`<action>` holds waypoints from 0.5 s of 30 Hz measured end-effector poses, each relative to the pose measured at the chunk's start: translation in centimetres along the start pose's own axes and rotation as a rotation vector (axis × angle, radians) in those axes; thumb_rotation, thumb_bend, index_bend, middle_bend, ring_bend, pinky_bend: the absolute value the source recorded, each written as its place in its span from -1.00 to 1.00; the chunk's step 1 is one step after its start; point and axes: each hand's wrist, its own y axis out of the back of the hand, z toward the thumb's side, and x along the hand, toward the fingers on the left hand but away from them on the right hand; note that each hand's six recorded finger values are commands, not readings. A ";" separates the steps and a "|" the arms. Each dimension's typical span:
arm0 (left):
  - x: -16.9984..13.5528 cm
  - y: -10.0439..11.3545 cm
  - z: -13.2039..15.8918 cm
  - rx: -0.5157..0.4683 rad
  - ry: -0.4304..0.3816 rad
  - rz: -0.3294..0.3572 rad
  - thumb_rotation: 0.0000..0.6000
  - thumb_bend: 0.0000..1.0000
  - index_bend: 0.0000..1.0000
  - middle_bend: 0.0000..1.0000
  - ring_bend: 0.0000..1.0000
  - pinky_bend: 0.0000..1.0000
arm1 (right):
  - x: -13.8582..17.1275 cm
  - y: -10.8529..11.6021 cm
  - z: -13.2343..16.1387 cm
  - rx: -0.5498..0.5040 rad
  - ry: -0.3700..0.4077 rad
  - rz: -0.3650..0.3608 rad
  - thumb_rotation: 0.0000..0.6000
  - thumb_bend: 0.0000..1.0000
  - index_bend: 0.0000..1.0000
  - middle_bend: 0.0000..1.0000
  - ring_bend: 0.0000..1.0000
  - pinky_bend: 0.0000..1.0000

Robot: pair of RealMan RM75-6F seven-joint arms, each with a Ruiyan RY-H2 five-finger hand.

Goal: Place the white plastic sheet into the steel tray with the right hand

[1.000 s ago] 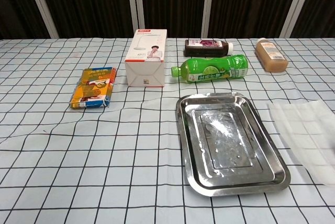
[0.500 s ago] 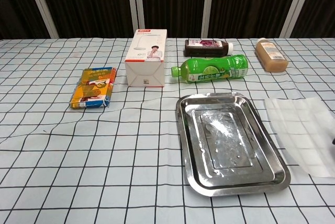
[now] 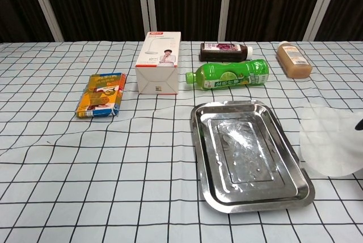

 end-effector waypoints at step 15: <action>0.1 0.1 0.0 -0.004 0.000 0.006 1.00 -1.00 -1.00 -1.00 -1.00 -1.00 | -0.8 8.8 2.7 -0.300 0.094 -0.266 1.00 0.04 0.42 -0.45 -0.76 -0.83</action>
